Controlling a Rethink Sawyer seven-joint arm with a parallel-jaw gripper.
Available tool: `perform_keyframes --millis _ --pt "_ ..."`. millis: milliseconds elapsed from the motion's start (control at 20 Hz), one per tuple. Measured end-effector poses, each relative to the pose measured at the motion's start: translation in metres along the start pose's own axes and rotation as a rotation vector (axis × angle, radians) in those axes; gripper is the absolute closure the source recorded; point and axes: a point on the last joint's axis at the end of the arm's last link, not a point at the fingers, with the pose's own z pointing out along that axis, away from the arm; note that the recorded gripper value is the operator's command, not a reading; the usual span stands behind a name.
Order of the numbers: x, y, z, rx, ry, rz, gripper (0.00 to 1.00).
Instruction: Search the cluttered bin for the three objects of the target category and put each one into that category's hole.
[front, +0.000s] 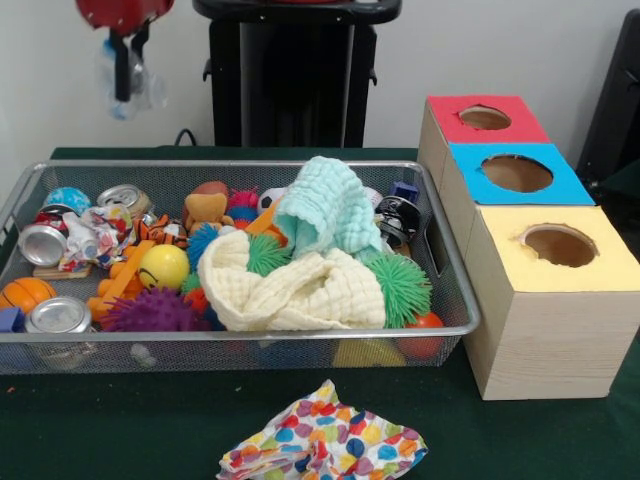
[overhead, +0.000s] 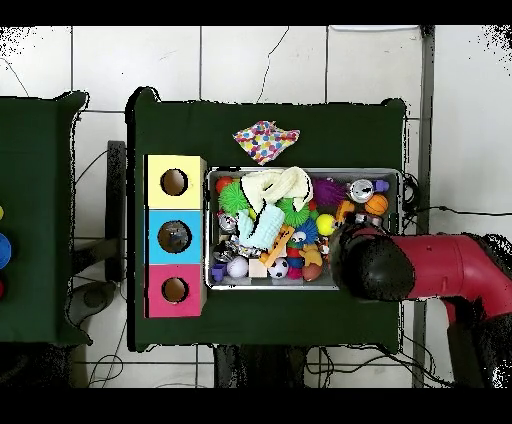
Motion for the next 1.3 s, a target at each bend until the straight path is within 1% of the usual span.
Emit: perform_keyframes --millis 50,200,350,500,600,650,750,900,1000,1050,1100,1150,1300 --pt "-0.011 0.006 -0.017 -0.027 0.0 0.01 1.0" --pt "-0.028 0.016 -0.04 -0.058 -0.002 0.025 1.0" --pt "-0.041 0.025 -0.057 -0.077 -0.004 0.037 1.0" --pt "-0.049 0.035 -0.071 -0.086 -0.004 0.058 1.0" --pt "-0.049 0.038 -0.072 -0.09 -0.002 0.063 1.0" --pt "-0.047 0.044 -0.072 -0.101 -0.001 0.075 1.0" --pt "-0.045 0.049 -0.07 -0.113 -0.002 0.084 1.0" --pt "-0.042 0.058 -0.062 -0.139 -0.009 0.101 1.0" --pt "-0.041 0.062 -0.056 -0.146 -0.015 0.106 1.0" --pt "-0.041 0.063 -0.053 -0.147 -0.017 0.107 1.0" --pt "-0.043 0.069 -0.044 -0.144 -0.029 0.113 1.0" --pt "-0.045 0.071 -0.041 -0.142 -0.033 0.115 1.0" --pt "-0.054 0.078 -0.027 -0.118 -0.055 0.122 1.0"
